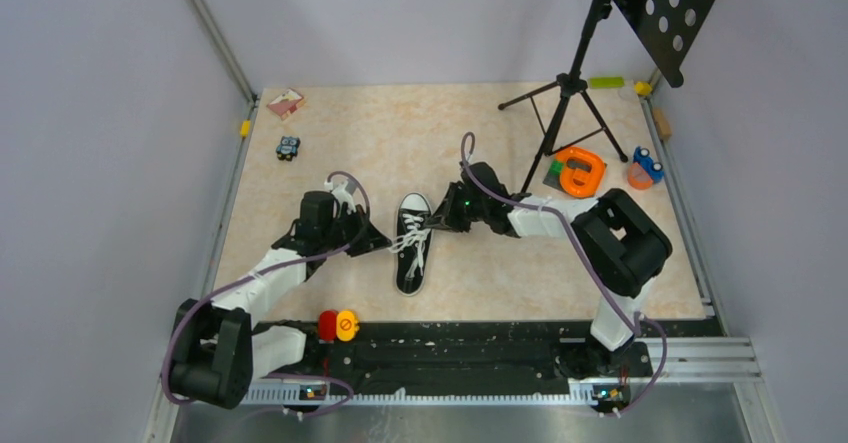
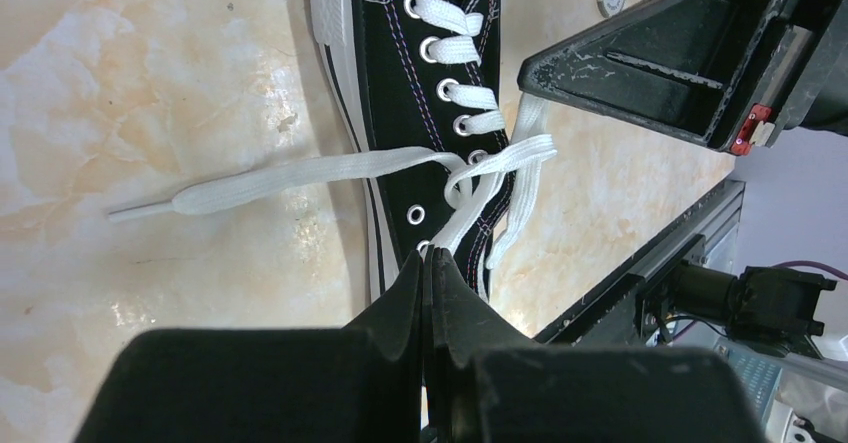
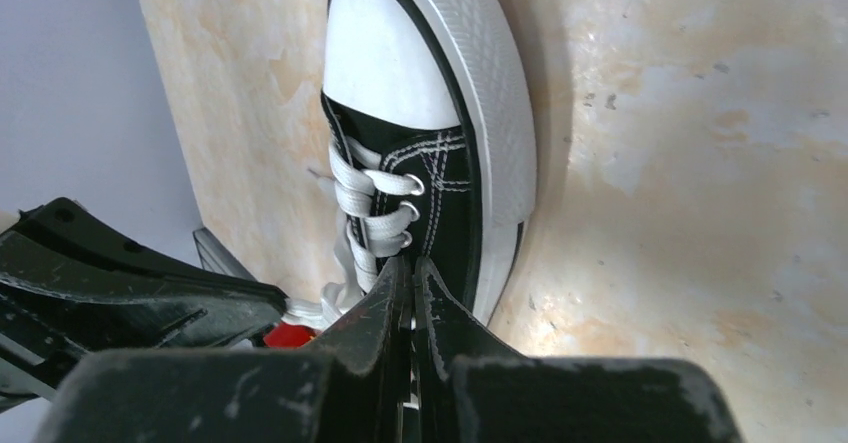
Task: Tie the shoes
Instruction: Tie the shoelace on the shoe.
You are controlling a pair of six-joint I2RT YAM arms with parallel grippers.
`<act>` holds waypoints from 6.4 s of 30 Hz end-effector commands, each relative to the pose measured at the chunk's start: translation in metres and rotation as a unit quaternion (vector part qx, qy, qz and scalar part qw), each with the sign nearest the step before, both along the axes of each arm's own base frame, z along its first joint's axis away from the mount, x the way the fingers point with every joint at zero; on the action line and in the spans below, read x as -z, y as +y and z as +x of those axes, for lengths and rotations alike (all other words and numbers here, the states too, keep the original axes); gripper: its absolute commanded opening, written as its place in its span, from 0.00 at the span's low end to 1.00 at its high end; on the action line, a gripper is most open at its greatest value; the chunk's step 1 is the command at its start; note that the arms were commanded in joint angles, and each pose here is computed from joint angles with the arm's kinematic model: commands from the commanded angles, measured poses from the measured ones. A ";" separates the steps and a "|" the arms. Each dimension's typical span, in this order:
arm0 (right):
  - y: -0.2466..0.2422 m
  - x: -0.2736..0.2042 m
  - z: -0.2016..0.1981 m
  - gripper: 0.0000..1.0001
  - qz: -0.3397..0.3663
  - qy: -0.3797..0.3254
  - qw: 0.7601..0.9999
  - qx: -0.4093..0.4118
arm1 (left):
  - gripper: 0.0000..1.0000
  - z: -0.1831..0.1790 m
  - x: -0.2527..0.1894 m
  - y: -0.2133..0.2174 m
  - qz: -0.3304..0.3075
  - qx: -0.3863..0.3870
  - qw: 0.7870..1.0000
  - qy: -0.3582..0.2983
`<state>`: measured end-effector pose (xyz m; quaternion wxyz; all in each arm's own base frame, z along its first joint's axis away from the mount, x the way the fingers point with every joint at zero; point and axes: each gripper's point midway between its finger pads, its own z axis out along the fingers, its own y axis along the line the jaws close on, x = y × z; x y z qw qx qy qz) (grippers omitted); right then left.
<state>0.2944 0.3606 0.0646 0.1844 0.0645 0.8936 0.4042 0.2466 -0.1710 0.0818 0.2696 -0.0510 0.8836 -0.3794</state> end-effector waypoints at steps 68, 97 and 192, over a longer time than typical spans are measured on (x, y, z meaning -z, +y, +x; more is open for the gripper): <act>-0.036 -0.071 -0.015 0.61 0.059 -0.077 0.992 0.086 | 0.00 0.009 -0.034 -0.020 -0.020 0.043 0.998 -0.027; 0.027 -0.032 -0.054 0.37 0.067 -0.011 0.998 -0.018 | 0.00 0.013 -0.033 -0.019 -0.017 0.036 0.999 -0.026; 0.016 -0.052 -0.017 0.33 -0.064 -0.080 0.995 -0.020 | 0.00 0.014 -0.031 -0.020 -0.014 0.033 0.999 -0.020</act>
